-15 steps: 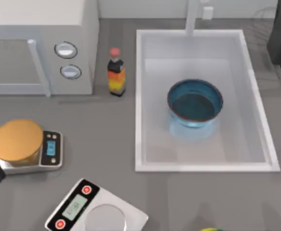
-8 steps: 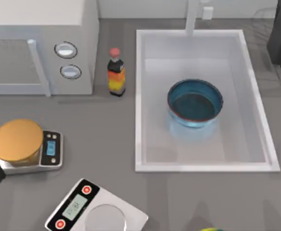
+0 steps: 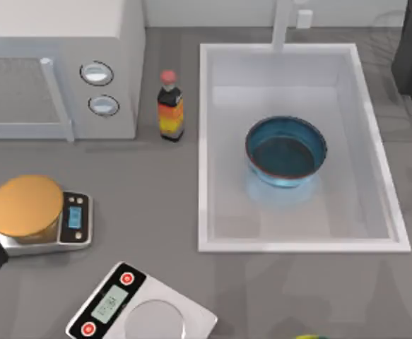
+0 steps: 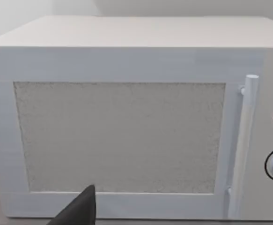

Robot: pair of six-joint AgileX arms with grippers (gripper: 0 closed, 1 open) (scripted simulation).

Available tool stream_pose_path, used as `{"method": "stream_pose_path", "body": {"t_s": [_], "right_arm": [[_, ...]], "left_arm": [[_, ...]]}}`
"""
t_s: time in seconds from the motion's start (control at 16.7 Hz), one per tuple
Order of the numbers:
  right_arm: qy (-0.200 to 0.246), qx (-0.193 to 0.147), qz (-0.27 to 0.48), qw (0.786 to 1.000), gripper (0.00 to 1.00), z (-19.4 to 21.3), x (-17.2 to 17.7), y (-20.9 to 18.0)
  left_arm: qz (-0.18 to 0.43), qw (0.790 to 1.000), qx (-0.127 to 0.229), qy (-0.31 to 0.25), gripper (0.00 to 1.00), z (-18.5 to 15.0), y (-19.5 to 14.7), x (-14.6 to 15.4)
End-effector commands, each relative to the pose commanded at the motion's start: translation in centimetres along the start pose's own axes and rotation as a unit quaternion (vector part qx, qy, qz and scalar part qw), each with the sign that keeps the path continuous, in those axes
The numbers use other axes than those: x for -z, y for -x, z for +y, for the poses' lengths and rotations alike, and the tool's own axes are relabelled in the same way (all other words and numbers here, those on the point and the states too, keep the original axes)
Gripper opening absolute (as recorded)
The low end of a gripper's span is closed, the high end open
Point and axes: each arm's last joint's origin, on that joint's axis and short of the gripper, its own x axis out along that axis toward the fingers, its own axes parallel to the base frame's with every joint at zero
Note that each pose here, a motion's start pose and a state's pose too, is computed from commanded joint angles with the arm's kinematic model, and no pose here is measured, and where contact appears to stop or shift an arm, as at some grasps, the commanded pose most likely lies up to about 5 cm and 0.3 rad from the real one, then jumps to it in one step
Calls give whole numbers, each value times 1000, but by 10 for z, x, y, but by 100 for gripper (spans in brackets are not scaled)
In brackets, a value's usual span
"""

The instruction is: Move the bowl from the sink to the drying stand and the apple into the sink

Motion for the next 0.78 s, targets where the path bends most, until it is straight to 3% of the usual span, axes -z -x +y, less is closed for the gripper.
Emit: {"method": "stream_pose_path", "body": {"t_s": [0.42,0.78], "right_arm": [[-44,66,209,975,100,60,-70,-99],[-21,104,315,943,100,130,-79,-203]], "left_arm": [[0,1000,0,0,100,0,0,0],[0,1000,0,0,100,0,0,0]]}}
